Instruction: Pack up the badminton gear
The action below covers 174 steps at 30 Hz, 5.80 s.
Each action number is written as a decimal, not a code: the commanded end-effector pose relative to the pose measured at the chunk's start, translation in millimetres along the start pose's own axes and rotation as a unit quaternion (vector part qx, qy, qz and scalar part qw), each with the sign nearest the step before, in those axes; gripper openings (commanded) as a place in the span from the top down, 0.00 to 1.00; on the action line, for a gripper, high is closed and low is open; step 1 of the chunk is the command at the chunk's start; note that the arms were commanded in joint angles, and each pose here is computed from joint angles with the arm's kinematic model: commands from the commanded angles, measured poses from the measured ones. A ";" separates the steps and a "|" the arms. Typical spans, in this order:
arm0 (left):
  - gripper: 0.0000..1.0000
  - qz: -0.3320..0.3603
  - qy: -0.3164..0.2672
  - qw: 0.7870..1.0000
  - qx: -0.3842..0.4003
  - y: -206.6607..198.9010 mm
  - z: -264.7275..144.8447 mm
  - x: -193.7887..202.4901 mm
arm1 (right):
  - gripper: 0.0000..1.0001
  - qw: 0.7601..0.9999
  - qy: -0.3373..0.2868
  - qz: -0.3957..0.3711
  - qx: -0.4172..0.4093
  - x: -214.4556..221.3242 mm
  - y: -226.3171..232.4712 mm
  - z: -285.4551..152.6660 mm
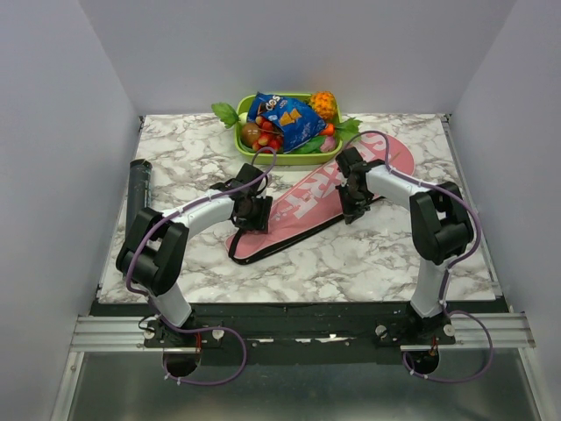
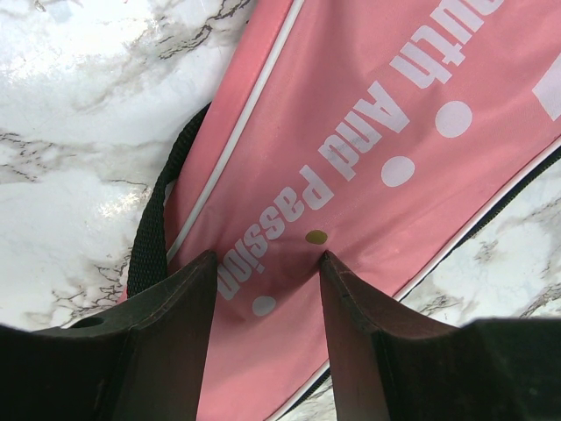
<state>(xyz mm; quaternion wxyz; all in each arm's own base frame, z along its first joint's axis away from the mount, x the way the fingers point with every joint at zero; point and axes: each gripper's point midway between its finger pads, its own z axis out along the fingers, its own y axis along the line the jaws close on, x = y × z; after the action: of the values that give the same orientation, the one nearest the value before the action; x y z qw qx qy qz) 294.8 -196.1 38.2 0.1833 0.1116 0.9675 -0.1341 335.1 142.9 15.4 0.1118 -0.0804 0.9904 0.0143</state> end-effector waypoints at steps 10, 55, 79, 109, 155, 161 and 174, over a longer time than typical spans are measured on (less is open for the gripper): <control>0.43 0.001 0.034 0.998 -0.052 27.7 20.0 24.0 | 0.99 1.000 0.013 -0.005 0.001 4.7 -0.7 25.4; 0.41 0.032 -0.027 0.999 0.016 -21.0 -69.2 35.5 | 0.99 0.950 0.121 0.090 -0.274 139.6 209.3 -8.7; 0.40 0.057 -0.009 0.993 0.099 -70.7 -67.3 97.9 | 0.58 0.980 0.018 0.052 -0.190 140.0 113.9 -78.2; 0.41 0.065 0.020 0.995 0.078 -64.9 -34.0 112.3 | 0.53 0.982 -0.027 -0.115 -0.149 125.1 123.9 -30.6; 0.49 0.025 -0.007 0.995 0.093 -75.5 -17.3 107.4 | 0.99 0.920 0.101 -0.049 -0.376 181.5 300.8 -83.5; 0.51 0.028 -0.015 0.995 0.098 -75.0 -20.6 114.1 | 0.99 0.918 0.086 0.035 -0.386 165.2 317.0 -76.9; 0.50 0.023 -0.026 0.997 0.068 -62.1 -22.6 117.8 | 0.76 0.942 0.031 0.030 -0.332 136.0 308.7 -81.8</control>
<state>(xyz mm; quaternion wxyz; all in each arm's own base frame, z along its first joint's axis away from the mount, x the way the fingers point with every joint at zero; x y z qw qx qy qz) 173.3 -215.1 28.3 0.2050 0.1078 0.9561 -0.1798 119.5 386.9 28.8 0.0025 -0.0643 0.9563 0.2852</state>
